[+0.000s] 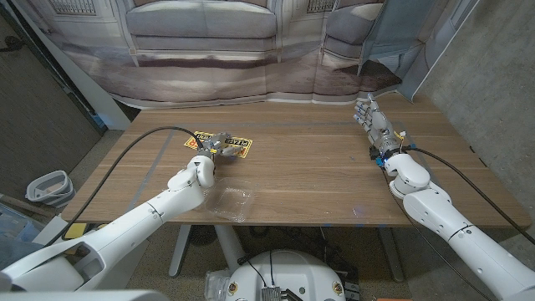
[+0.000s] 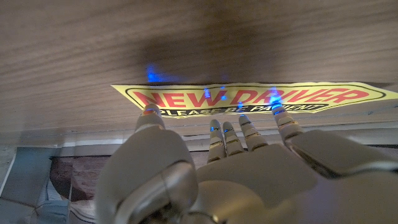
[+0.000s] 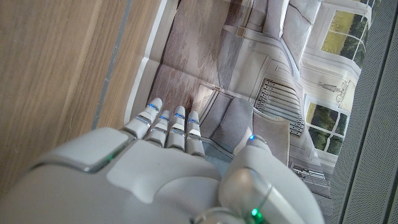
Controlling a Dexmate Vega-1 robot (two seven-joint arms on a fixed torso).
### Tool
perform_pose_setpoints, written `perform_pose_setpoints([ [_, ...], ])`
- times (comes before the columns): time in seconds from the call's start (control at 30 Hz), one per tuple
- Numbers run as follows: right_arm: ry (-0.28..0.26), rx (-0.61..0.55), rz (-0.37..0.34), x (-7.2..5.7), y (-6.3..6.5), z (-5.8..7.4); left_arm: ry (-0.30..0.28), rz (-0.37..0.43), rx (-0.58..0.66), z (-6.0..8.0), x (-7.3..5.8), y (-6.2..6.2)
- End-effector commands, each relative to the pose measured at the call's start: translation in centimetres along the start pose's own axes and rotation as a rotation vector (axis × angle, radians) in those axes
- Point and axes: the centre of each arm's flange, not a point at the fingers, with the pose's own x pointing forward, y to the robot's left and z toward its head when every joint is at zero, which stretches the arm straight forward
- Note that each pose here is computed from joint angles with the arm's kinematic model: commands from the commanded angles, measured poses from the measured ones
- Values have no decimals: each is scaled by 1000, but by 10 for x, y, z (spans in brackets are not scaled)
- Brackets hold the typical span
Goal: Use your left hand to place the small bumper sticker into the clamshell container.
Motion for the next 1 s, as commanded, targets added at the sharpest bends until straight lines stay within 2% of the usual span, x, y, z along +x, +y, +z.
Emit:
perform_pose_setpoints([
  [0.03,-4,1,1,-1,1,0,8,-2,19,1,0,2],
  [0.47,-8,3,3,2,0,1,24,18,43,7,2,4],
  [1.0,-6,1,4,0,-1,-1,23,38,34,9,1,5],
])
